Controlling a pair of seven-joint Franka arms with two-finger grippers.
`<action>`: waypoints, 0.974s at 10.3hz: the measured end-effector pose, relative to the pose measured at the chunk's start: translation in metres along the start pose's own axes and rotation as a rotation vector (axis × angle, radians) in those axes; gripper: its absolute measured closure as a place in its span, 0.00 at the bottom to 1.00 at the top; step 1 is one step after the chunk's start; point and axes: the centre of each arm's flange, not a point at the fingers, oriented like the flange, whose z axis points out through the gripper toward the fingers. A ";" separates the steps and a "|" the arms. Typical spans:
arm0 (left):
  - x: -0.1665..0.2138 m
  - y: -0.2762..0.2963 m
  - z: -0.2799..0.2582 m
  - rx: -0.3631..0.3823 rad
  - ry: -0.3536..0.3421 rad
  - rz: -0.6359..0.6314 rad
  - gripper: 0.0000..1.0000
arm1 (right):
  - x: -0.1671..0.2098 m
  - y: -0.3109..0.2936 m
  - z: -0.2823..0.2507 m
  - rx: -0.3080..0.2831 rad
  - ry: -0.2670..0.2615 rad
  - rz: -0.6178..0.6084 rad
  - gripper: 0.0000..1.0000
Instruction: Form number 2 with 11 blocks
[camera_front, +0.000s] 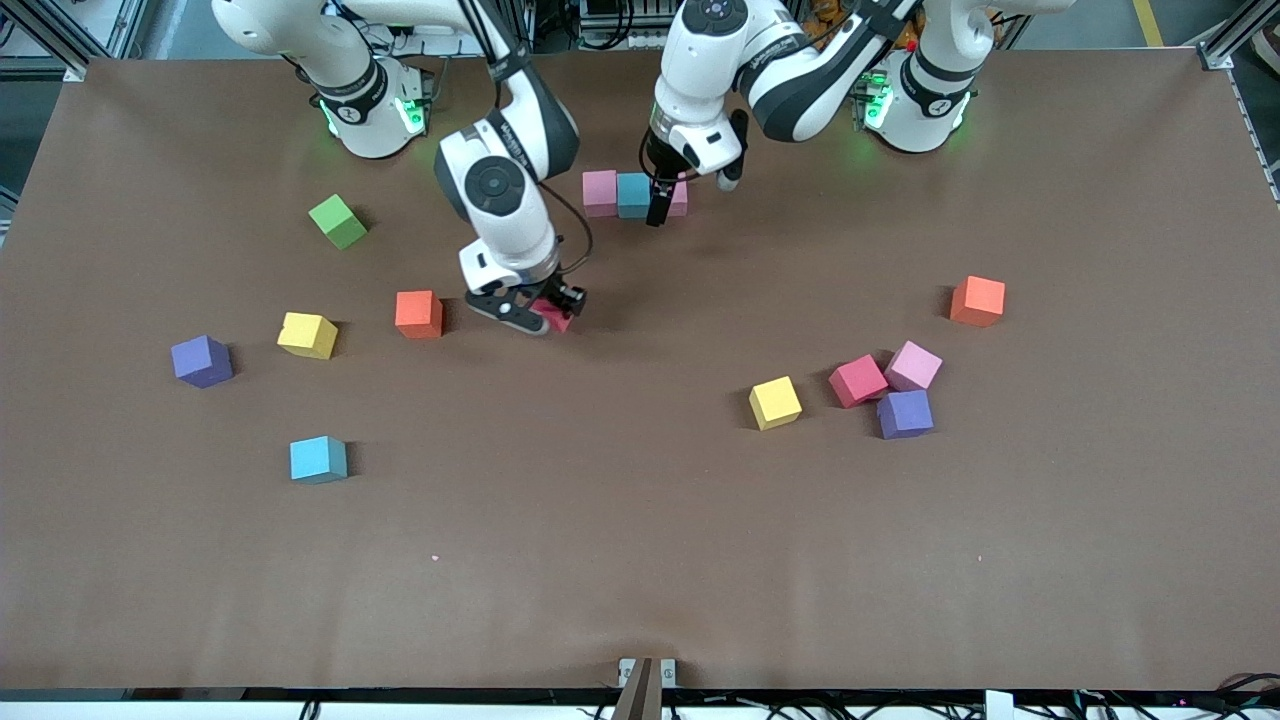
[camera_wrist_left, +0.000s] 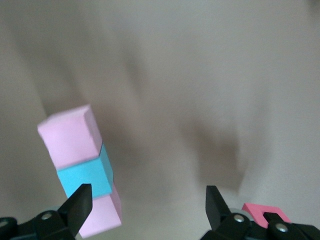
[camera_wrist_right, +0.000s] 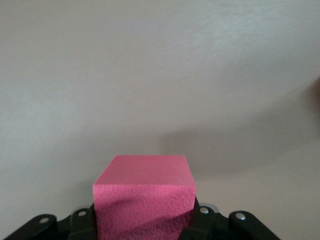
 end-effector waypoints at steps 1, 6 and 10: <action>0.006 0.016 -0.012 0.014 0.020 0.107 0.00 | -0.008 -0.006 0.001 0.000 -0.002 -0.051 0.41; 0.060 0.062 -0.036 0.130 0.069 0.653 0.00 | -0.039 -0.031 0.015 -0.017 0.007 -0.255 0.41; 0.101 0.091 -0.042 0.142 0.045 0.868 0.00 | -0.102 -0.071 0.038 -0.037 0.029 -0.400 0.41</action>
